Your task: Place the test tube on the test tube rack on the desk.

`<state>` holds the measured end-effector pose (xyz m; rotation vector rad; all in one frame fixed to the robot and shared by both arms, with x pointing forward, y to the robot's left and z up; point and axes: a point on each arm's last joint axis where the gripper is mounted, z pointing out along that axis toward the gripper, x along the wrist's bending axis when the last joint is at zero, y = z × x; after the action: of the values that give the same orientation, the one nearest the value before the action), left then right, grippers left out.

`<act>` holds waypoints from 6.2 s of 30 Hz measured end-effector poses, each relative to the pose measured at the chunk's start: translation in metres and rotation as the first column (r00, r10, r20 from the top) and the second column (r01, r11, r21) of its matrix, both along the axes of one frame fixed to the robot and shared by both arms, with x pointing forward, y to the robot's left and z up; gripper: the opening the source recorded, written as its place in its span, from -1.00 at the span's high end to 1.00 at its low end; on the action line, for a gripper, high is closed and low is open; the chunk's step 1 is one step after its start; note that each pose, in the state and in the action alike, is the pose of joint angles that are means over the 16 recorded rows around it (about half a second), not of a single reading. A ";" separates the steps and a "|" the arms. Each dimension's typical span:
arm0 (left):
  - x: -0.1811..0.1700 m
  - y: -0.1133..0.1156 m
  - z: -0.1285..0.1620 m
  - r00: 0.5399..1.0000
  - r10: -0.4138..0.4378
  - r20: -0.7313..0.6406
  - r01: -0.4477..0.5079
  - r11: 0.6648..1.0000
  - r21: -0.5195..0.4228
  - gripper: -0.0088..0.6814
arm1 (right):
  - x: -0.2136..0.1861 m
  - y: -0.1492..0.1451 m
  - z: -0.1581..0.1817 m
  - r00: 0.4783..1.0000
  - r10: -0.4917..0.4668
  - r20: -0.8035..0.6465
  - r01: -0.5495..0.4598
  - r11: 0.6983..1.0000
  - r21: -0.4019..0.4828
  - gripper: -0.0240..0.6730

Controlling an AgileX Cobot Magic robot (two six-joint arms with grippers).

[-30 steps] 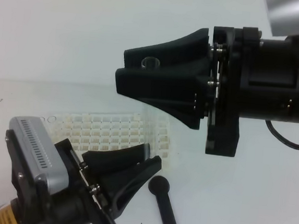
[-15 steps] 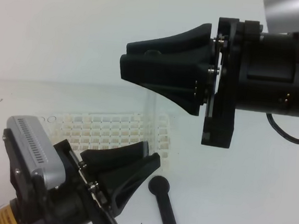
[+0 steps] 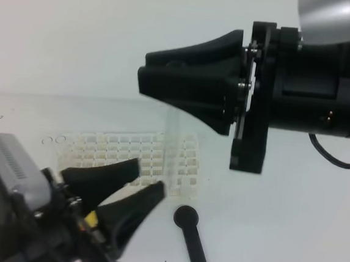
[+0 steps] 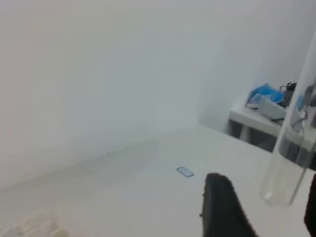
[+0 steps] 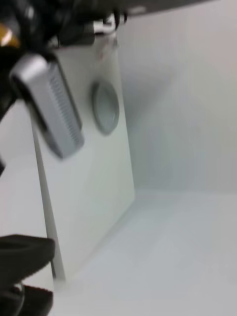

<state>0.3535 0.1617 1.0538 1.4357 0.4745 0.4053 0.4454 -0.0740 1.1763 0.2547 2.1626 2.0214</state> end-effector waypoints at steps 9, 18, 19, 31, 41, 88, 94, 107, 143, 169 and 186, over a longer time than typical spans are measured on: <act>-0.022 0.039 0.013 0.990 0.138 0.013 -0.138 0.987 0.086 0.51 | 0.009 -0.003 0.000 0.994 -0.107 0.037 0.107 0.994 -0.015 0.59; -0.050 0.085 0.016 0.959 0.281 0.019 -0.281 0.951 0.128 0.93 | 0.013 -0.004 -0.001 0.988 -0.145 0.049 0.146 0.989 -0.020 0.59; -0.053 0.089 0.015 0.956 0.294 0.015 -0.293 0.947 0.127 0.94 | 0.013 -0.004 -0.001 0.989 -0.143 0.049 0.144 0.989 -0.020 0.59; -0.071 0.111 -0.001 0.942 0.330 -0.067 -0.325 0.942 0.082 0.97 | 0.009 -0.003 0.000 0.994 -0.101 0.047 0.101 0.995 -0.017 0.59; -0.071 0.110 -0.010 0.938 0.323 -0.126 -0.314 0.945 0.088 0.98 | 0.007 -0.002 0.000 0.996 -0.081 0.046 0.081 0.997 -0.015 0.59; -0.065 0.120 -0.098 0.800 0.547 -0.247 -0.500 0.835 0.232 0.98 | 0.020 -0.007 -0.002 0.972 -0.224 0.069 0.226 0.973 -0.034 0.59; -0.065 0.120 -0.098 0.801 0.547 -0.245 -0.500 0.835 0.230 0.98 | 0.033 -0.015 -0.006 0.922 -0.380 0.072 0.384 0.921 -0.059 0.59; -0.065 0.120 -0.098 0.801 0.547 -0.245 -0.500 0.835 0.230 0.98 | 0.056 -0.013 -0.025 0.773 -0.634 -0.021 0.633 0.772 -0.058 0.59; -0.065 0.120 -0.098 0.801 0.546 -0.245 -0.500 0.835 0.229 0.98 | 0.067 0.156 -0.155 0.857 -0.510 0.071 0.493 0.853 0.170 0.60; -0.065 0.120 -0.098 0.801 0.546 -0.245 -0.500 0.836 0.229 0.98 | 0.081 0.184 -0.187 0.859 -0.502 0.105 0.484 0.861 0.154 0.60; -0.065 0.120 -0.098 0.801 0.546 -0.244 -0.500 0.836 0.228 0.98 | 0.076 0.188 -0.188 0.866 -0.484 0.128 0.472 0.874 0.114 0.60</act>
<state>0.2888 0.2815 0.9563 1.5095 1.1284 0.6827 0.5217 0.1137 0.9884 0.5661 1.7114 1.7727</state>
